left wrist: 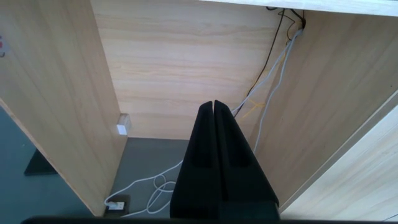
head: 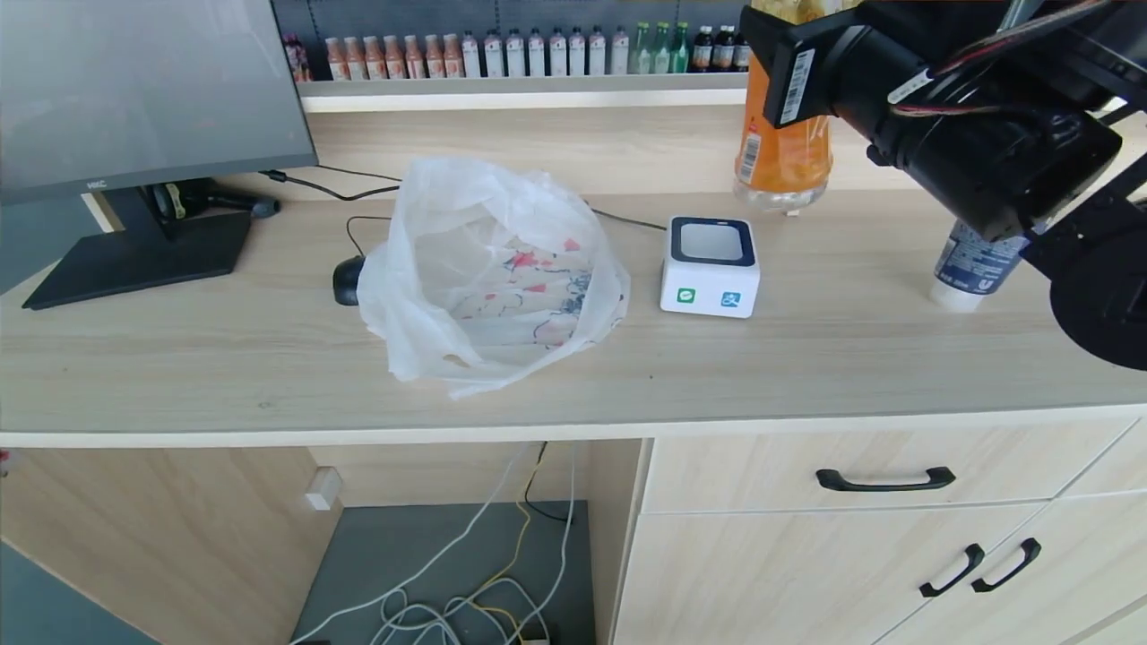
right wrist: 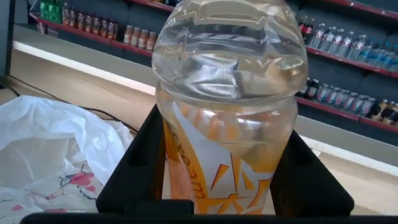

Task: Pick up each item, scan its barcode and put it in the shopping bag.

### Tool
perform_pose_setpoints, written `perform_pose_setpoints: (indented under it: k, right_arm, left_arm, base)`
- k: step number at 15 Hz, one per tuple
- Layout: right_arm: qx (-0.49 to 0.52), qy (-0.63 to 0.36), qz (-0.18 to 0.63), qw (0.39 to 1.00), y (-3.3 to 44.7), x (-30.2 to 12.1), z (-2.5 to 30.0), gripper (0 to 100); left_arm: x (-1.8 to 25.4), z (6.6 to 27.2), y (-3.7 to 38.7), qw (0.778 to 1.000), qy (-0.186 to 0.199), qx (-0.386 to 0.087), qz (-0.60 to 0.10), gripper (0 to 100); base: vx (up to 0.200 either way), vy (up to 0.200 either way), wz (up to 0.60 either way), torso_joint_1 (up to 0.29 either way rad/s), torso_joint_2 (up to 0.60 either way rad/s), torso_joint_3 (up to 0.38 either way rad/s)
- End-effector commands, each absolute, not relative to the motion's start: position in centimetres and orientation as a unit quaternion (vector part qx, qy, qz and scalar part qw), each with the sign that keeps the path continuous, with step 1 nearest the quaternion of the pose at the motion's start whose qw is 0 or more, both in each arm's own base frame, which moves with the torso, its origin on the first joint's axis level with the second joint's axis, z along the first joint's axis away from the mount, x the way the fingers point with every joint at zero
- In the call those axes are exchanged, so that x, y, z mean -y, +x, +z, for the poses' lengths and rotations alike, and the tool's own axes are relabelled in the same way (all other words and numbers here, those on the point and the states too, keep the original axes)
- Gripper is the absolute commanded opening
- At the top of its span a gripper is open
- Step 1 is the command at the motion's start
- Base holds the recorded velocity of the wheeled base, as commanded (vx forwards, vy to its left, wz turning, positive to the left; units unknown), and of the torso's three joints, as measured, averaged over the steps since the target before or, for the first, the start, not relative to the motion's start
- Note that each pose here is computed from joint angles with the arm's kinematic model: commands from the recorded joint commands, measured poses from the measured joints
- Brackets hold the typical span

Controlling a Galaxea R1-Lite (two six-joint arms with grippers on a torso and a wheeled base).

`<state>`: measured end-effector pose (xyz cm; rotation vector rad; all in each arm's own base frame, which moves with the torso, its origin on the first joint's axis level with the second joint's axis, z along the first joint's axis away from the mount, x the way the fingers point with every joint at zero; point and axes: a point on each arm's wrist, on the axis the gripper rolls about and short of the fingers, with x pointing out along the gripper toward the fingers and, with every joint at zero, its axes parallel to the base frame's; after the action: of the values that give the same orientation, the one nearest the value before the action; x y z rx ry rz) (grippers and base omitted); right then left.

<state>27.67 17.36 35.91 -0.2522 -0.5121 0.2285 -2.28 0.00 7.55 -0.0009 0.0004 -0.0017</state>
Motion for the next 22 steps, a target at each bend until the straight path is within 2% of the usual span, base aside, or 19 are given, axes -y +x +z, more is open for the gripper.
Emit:
perform_pose_setpoints:
  k: [1,7,10,14,19,22]
  right_arm:
    - [0.263,-0.150,0.102,0.947,28.8,-15.8,36.6,0]
    - [0.311,-0.276,0.205,0.886,30.1,-15.1,35.5,0]
    - [0.324,-0.321,0.226,0.861,31.5,-14.6,34.6,0]
    - [0.368,-0.395,0.288,0.791,33.9,-14.3,32.9,0]
    - [0.411,-0.416,0.316,0.747,35.3,-15.0,31.8,0]
    - [0.429,-0.445,0.313,0.721,36.5,-14.0,31.1,0]
  left_arm:
    - [0.0,7.5,-2.3,1.000,-0.001,0.000,-0.001,0]
    - [0.0,7.5,-2.3,1.000,-0.001,0.000,-0.001,0]
    - [0.0,7.5,-2.3,1.000,-0.001,0.000,-0.001,0]
    - [0.0,7.5,-2.3,1.000,-0.001,0.000,-0.001,0]
    - [0.0,7.5,-2.3,1.000,-0.001,0.000,-0.001,0]
    - [0.0,7.5,-2.3,1.000,-0.001,0.000,-0.001,0]
  base:
    - [0.000,0.000,0.00,0.000,0.00,0.000]
    - [0.000,0.000,0.00,0.000,0.00,0.000]
    - [0.000,0.000,0.00,0.000,0.00,0.000]
    - [0.000,0.000,0.00,0.000,0.00,0.000]
    - [0.000,0.000,0.00,0.000,0.00,0.000]
    - [0.000,0.000,0.00,0.000,0.00,0.000]
